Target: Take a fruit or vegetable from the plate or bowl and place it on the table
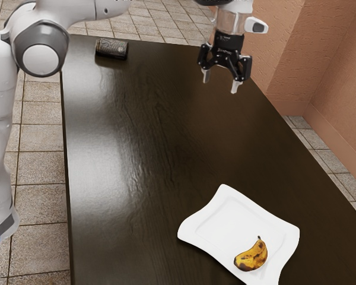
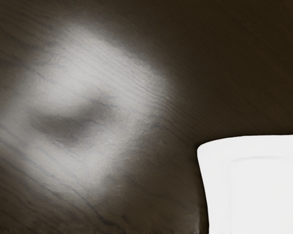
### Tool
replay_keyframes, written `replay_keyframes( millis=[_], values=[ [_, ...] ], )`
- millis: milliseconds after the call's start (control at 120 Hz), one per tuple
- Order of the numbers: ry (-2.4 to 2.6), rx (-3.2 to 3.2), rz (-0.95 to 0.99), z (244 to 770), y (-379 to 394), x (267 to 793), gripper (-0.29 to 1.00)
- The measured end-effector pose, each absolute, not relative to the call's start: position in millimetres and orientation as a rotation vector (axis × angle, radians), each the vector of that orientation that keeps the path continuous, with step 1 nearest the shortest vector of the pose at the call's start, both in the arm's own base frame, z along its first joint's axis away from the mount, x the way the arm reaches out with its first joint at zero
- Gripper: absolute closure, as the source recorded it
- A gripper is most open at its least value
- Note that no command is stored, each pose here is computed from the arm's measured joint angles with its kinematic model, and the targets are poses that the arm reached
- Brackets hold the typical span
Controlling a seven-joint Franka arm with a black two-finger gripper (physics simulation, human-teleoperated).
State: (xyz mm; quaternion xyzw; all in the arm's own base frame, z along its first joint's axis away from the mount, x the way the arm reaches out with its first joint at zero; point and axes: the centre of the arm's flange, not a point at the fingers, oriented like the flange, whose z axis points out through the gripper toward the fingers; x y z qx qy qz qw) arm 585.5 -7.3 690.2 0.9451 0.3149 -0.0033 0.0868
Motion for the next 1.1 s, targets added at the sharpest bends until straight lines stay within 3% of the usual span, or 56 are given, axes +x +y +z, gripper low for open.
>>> replay_keyframes(
  millis=[1100],
  values=[
    [1.013,2.806,-0.106,568,-307,576,0.02]
  ],
)
